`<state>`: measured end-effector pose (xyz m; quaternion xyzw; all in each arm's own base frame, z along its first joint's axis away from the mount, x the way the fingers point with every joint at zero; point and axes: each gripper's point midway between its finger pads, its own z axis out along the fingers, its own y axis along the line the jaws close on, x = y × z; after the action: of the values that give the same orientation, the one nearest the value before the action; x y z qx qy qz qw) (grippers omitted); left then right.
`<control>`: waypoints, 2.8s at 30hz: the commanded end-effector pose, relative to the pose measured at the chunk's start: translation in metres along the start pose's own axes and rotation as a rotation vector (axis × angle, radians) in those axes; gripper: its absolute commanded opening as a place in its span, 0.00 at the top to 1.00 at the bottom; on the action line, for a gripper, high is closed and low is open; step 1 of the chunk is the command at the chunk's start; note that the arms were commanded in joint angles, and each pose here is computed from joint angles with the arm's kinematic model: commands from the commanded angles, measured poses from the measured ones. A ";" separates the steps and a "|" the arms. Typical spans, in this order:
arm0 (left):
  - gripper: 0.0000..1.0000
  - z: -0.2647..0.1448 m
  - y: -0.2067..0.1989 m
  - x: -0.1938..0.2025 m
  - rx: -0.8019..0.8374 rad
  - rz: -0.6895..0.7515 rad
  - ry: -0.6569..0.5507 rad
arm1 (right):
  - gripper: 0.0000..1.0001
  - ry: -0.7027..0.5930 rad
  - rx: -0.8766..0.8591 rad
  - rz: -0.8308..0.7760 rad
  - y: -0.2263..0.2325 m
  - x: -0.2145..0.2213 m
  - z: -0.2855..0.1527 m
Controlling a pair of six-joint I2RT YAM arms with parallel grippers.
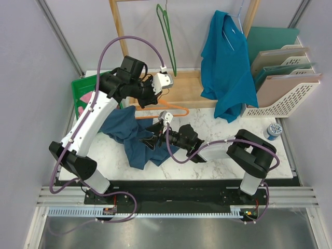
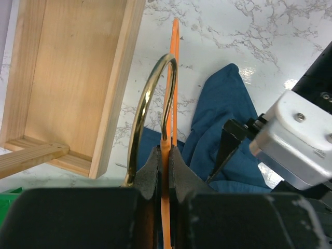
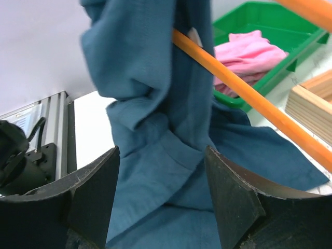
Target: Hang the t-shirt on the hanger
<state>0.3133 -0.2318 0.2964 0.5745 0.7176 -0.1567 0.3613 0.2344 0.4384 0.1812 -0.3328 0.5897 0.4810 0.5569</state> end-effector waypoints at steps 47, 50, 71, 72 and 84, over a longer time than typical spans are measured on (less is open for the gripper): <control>0.98 -0.063 -0.022 -0.024 0.026 0.071 -0.126 | 1.00 0.151 0.161 -0.049 -0.069 -0.052 -0.099; 0.98 -0.072 -0.032 -0.035 0.043 0.081 -0.188 | 1.00 0.233 0.215 -0.085 -0.078 -0.057 -0.138; 0.98 -0.065 -0.067 -0.006 0.141 0.046 -0.211 | 1.00 0.206 0.357 -0.120 -0.130 -0.103 -0.202; 0.98 -0.067 -0.069 -0.012 0.153 0.041 -0.235 | 1.00 0.190 0.346 -0.123 -0.129 -0.107 -0.200; 0.98 -0.121 -0.040 -0.099 0.055 -0.202 -0.590 | 1.00 0.014 0.272 -0.106 -0.105 -0.185 -0.182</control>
<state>0.2537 -0.2442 0.4030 0.5196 0.6064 -0.3241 0.5071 0.2890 0.2203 0.2739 -0.3216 0.6697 0.3709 0.5572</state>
